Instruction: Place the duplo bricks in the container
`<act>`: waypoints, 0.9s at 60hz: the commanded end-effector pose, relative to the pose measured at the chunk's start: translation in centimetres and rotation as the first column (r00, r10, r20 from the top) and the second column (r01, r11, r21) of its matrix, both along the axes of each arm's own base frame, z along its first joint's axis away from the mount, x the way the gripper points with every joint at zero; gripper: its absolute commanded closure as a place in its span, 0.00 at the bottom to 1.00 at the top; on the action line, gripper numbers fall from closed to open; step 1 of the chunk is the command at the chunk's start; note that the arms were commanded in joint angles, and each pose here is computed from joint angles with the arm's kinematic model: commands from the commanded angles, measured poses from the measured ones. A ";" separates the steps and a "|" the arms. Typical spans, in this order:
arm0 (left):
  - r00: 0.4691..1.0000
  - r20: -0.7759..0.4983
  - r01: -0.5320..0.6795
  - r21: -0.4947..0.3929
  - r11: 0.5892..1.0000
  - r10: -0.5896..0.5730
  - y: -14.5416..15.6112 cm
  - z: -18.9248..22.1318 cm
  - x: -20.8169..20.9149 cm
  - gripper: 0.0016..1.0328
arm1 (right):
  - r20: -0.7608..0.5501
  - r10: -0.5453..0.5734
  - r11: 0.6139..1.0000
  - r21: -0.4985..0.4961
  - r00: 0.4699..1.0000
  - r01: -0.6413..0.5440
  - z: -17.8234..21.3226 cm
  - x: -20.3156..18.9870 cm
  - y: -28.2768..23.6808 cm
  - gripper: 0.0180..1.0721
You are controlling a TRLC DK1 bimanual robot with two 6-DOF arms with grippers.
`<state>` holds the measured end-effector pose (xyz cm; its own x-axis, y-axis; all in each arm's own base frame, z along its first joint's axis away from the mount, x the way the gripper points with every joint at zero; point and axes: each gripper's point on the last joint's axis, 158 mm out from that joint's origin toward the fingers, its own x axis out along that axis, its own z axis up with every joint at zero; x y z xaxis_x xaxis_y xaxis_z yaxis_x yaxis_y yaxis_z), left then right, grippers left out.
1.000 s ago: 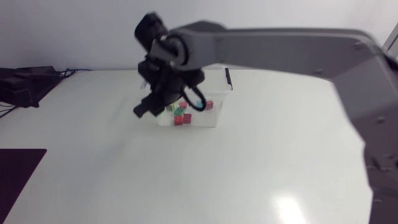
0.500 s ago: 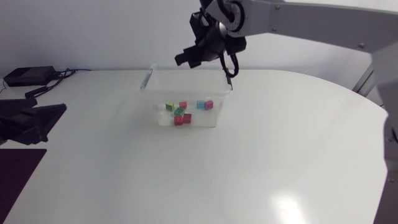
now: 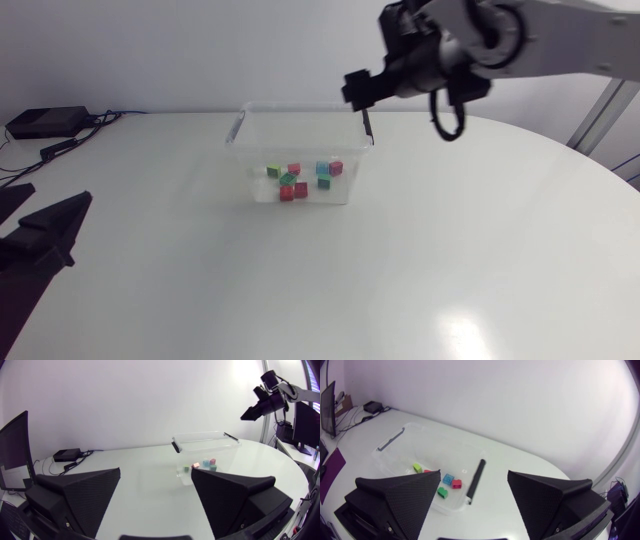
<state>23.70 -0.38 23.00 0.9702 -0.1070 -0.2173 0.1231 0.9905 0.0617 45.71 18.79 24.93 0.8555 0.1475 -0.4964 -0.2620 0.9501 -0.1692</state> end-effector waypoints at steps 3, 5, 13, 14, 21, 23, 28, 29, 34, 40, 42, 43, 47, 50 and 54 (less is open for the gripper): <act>1.000 0.019 -0.023 -0.009 1.000 0.023 0.3 -0.3 -0.5 0.04 | 0.042 -0.077 0.997 0.000 0.996 0.077 0.8 -3.2 -4.9 0.05; 0.999 0.034 -0.030 -0.001 1.000 0.030 0.4 0.0 -0.6 0.04 | 0.049 -0.093 0.996 -0.006 0.994 0.094 0.8 -4.2 -6.1 0.05; 0.995 0.081 -0.059 0.027 0.998 0.057 1.0 0.4 -0.6 0.04 | 0.091 -0.172 0.985 -0.002 0.981 0.173 0.6 -7.4 -11.4 0.05; 0.995 0.084 -0.062 0.031 0.998 0.059 1.1 0.4 -0.6 0.04 | 0.100 -0.186 0.982 -0.003 0.978 0.187 0.5 -7.8 -12.2 0.05; 0.990 0.112 -0.092 0.049 0.995 0.086 1.8 0.5 -0.2 0.04 | 0.156 -0.239 0.969 -0.019 0.959 0.245 0.5 -10.7 -16.0 0.05; 0.989 0.118 -0.100 0.051 0.994 0.094 2.0 0.6 -0.1 0.04 | 0.167 -0.258 0.964 -0.021 0.951 0.265 0.3 -11.4 -17.0 0.05; 0.985 0.128 -0.122 0.056 0.991 0.114 2.5 0.6 0.2 0.04 | 0.188 -0.288 0.953 -0.038 0.939 0.300 -0.3 -13.1 -18.9 0.05; 0.984 0.132 -0.132 0.059 0.989 0.124 2.7 0.6 0.2 0.04 | 0.193 -0.292 0.951 -0.044 0.937 0.306 -0.5 -13.4 -19.2 0.05; 0.979 0.141 -0.157 0.065 0.985 0.147 3.2 0.4 0.4 0.04 | 0.214 -0.316 0.941 -0.051 0.924 0.334 -1.0 -14.9 -20.6 0.05; 0.975 0.145 -0.182 0.072 0.981 0.171 3.8 -0.1 0.6 0.04 | 0.249 -0.344 0.930 -0.045 0.906 0.365 -1.2 -16.6 -22.0 0.05; 0.974 0.147 -0.185 0.076 0.980 0.173 3.9 -0.2 0.6 0.04 | 0.259 -0.351 0.927 -0.043 0.900 0.373 -1.4 -17.2 -22.3 0.05; 0.974 0.149 -0.186 0.079 0.979 0.173 3.9 -0.2 0.7 0.04 | 0.263 -0.355 0.925 -0.044 0.897 0.378 -1.4 -17.4 -22.5 0.05; 0.969 0.159 -0.208 0.100 0.973 0.191 4.4 -0.6 0.7 0.04 | 0.282 -0.364 0.920 -0.038 0.888 0.390 -1.8 -18.4 -22.9 0.05; 0.966 0.170 -0.213 0.105 0.971 0.194 4.4 -0.7 0.8 0.04 | 0.294 -0.364 0.920 -0.035 0.884 0.391 -2.1 -18.9 -23.0 0.05; 0.968 0.168 -0.205 0.093 0.974 0.188 4.1 -1.2 0.9 0.04 | 0.301 -0.359 0.925 -0.012 0.884 0.380 -2.6 -19.1 -22.8 0.05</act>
<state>24.39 3.94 22.87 0.9922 0.1112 -0.0557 -0.1003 0.9803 0.1701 26.91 -3.92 23.67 0.9474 -0.2356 -0.2168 0.1801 0.9520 -0.2474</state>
